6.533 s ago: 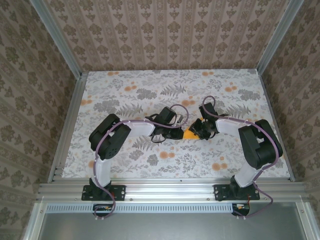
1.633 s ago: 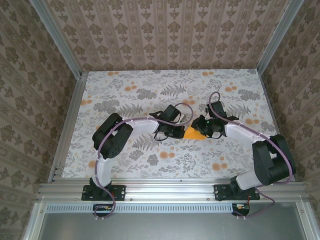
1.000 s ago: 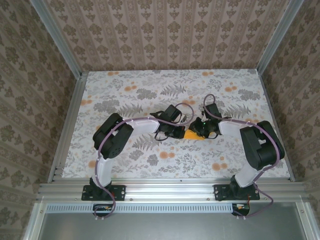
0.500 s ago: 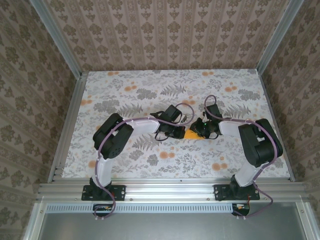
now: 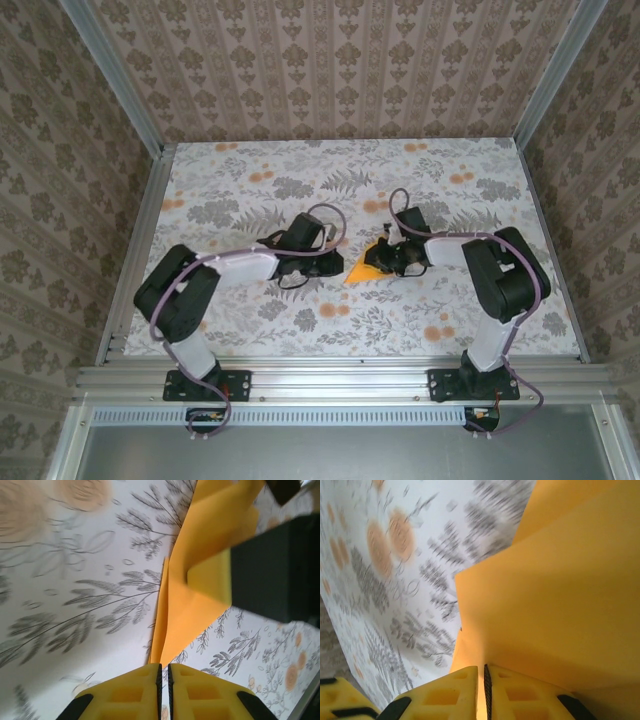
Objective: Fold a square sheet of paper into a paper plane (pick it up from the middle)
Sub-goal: Fourth fold the wing at the center of the table.
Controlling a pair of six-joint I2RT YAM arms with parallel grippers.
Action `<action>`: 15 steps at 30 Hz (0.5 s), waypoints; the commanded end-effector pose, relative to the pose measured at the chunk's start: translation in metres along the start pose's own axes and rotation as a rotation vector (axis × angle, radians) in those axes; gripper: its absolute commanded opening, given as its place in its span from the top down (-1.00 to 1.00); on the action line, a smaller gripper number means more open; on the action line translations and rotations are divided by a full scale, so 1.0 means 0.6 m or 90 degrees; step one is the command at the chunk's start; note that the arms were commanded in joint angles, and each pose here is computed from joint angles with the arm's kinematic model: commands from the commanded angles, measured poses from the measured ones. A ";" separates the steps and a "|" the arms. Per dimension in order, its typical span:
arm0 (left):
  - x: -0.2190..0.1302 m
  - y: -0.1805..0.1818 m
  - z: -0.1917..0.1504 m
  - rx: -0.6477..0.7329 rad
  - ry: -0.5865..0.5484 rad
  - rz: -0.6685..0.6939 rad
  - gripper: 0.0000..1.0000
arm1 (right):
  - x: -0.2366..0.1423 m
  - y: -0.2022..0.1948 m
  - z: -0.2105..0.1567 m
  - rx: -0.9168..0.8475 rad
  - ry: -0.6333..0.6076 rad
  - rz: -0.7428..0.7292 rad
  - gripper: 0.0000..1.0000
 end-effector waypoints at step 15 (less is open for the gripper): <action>0.034 -0.003 -0.038 -0.062 0.016 -0.043 0.90 | 0.052 0.009 -0.051 -0.040 0.124 -0.009 0.74</action>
Point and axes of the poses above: each hand's point on the last joint's axis, 136 mm out from that joint toward the fingers, its own x axis out along the fingers, its own y axis along the line the jaws close on, z = x × y, the point moved 8 cm from there along -x, back along the fingers, and after that the axes turned 2 degrees about x, right-handed, at the moved point
